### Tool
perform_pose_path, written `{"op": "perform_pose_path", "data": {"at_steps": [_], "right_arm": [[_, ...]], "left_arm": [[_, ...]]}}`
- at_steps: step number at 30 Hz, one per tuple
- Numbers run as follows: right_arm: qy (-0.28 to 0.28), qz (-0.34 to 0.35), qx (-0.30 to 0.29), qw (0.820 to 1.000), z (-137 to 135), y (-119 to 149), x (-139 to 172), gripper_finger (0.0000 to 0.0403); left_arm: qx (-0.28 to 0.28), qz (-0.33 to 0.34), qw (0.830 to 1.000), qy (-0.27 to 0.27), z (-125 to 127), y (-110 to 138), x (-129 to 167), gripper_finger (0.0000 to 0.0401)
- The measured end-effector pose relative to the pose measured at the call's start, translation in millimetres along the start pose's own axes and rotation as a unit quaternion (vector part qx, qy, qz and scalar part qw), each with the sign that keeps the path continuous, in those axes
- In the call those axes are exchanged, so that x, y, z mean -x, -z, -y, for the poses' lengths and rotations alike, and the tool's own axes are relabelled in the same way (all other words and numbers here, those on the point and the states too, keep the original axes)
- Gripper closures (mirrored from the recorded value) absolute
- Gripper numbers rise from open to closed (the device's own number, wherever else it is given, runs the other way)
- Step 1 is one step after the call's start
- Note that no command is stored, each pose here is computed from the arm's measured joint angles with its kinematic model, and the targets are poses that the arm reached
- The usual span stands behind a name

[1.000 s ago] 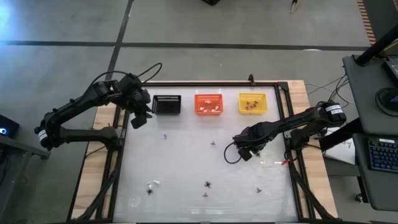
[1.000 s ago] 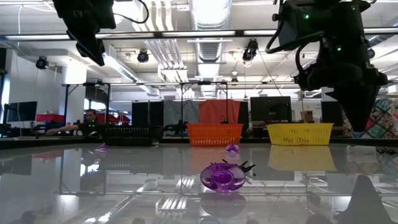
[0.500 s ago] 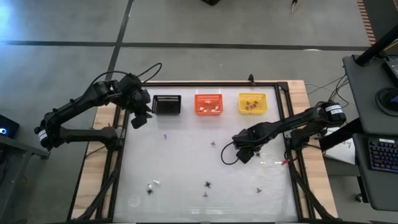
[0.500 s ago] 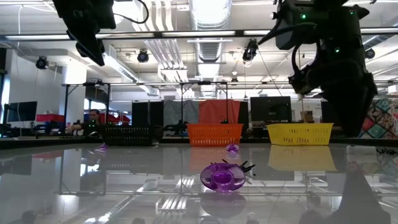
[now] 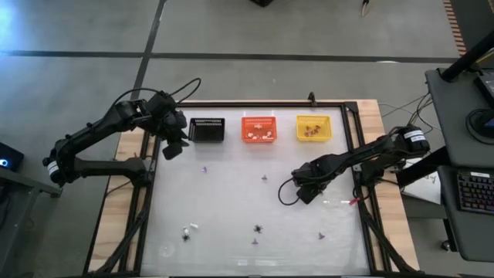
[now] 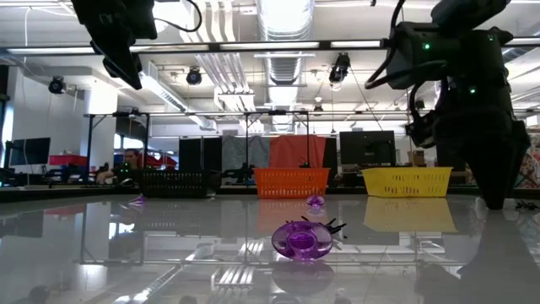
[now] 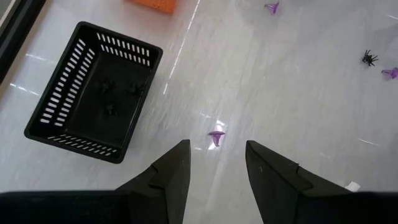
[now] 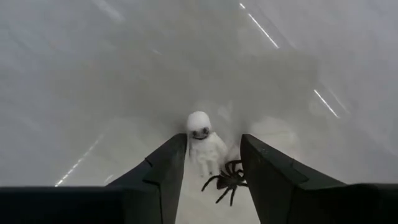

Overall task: Sort Halloween decoration
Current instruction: Put the top skeleton toy into the orange bin

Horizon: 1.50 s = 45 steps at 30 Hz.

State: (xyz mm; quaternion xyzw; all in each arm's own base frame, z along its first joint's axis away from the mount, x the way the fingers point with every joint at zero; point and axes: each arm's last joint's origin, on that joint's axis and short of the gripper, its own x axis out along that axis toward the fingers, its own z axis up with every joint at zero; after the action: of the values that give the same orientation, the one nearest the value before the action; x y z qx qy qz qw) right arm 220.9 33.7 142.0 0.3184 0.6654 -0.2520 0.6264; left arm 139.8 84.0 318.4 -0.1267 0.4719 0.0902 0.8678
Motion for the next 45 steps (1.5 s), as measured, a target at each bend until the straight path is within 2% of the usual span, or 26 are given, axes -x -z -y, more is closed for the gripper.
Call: {"op": "perform_pose_path", "data": {"at_steps": [6,13,20,24,28,36,40,45], "right_arm": [[-0.009,0.002,0.001,1.0,0.3,-0.1,-4.1,0.0281],[-0.009,-0.001,0.001,1.0,-0.5,-0.8,-6.2,0.0379],[-0.019,0.01,-0.038,0.999,-3.0,-1.4,3.3,0.0386],[-0.056,0.042,-0.05,0.996,-12.9,-6.5,22.1,0.0387],[-0.069,0.083,-0.058,0.992,-23.4,-13.8,39.1,0.0388],[-0.086,0.18,-0.08,0.977,-27.4,-55.3,74.2,0.0389],[-0.105,0.218,-0.091,0.966,-17.9,-88.0,87.1,0.039],[-0.11,0.269,-0.066,0.955,-3.9,-134.6,104.0,0.0392]], "left_arm": [[-0.001,0.0,1.0,0.0,0.0,0.0,0.0,0.0264],[-0.001,0.0,1.0,0.0,0.0,0.0,-0.1,0.0264],[-0.001,-0.004,1.0,0.001,0.1,0.6,-0.1,0.0264],[-0.001,-0.003,1.0,0.001,0.1,0.6,-0.1,0.0264],[-0.001,-0.003,1.0,0.001,0.1,0.6,-0.1,0.0264],[0.0,-0.003,1.0,0.0,0.1,0.5,-0.1,0.0264],[0.004,-0.003,1.0,0.0,0.1,0.5,-0.1,0.0264],[0.008,-0.003,1.0,0.0,0.0,0.5,-0.1,0.0264]]}}
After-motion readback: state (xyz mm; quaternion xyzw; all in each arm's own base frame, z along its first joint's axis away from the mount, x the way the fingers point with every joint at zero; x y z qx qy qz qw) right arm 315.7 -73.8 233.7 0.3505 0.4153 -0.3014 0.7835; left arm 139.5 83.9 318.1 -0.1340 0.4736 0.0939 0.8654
